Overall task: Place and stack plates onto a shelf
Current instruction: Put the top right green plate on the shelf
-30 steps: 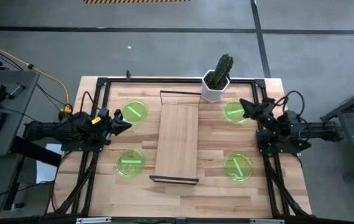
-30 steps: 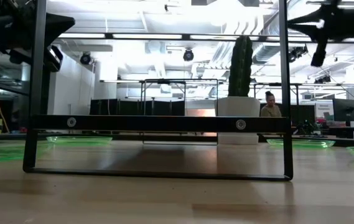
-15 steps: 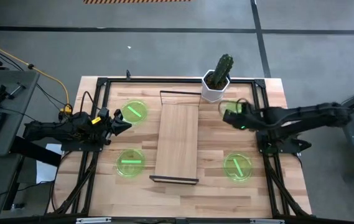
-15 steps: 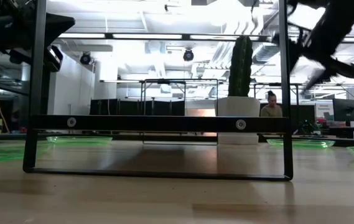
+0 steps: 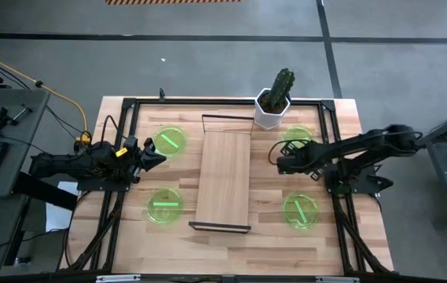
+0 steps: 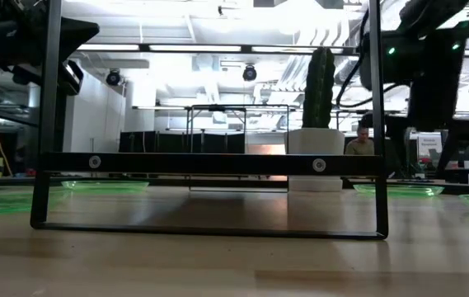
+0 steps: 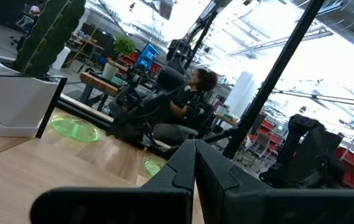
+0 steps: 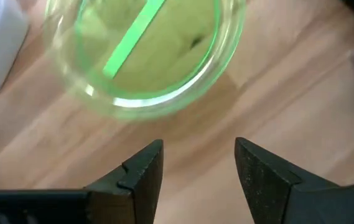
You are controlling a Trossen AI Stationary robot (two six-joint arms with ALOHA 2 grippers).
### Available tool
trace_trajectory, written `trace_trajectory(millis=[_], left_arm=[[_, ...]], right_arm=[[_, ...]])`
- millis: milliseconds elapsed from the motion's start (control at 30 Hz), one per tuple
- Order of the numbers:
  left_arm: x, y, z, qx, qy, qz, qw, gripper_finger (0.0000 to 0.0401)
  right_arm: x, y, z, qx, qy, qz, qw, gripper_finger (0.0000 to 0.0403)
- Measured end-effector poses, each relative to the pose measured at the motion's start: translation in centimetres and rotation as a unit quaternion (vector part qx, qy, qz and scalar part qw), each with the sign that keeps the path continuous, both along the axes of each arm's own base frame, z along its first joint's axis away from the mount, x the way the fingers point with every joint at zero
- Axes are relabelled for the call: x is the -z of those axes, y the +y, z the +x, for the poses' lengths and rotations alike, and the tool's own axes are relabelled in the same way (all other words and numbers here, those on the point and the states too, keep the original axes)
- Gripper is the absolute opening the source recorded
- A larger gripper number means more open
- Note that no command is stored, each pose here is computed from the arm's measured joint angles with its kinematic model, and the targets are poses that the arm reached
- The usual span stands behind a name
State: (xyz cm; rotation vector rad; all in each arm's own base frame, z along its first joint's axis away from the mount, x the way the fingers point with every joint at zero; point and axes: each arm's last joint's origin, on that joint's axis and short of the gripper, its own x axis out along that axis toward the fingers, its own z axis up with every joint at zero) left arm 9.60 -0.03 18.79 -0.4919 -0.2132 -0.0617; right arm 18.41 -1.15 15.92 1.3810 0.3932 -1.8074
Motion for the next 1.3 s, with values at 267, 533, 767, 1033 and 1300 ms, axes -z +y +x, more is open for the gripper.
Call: trace_trajectory(millis=[267, 533, 767, 1033, 1300], left_arm=[[0.0, 0.0, 0.0, 0.000, 0.000, 0.000, 1.000, 0.0000], [0.0, 0.0, 0.0, 0.000, 0.000, 0.000, 1.000, 0.0000], [0.0, 0.0, 0.0, 0.000, 0.000, 0.000, 1.000, 0.0000], [0.0, 0.0, 0.0, 0.000, 0.000, 0.000, 1.000, 0.0000], [0.0, 0.0, 0.0, 0.000, 0.000, 0.000, 1.000, 0.0000]], right_arm=[[0.8, -1.9, -0.5, 0.049, 0.057, -0.006, 0.997, 0.0181], [1.5, -3.7, -0.2, 0.055, 0.072, -0.013, 0.996, 0.0181], [2.4, -4.9, 0.8, 0.044, 0.045, -0.006, 0.998, 0.0181], [2.6, -4.8, 0.9, 0.025, 0.047, 0.027, 0.998, 0.0181], [0.6, -3.6, -0.3, -0.008, 0.060, 0.023, 0.998, 0.0181]])
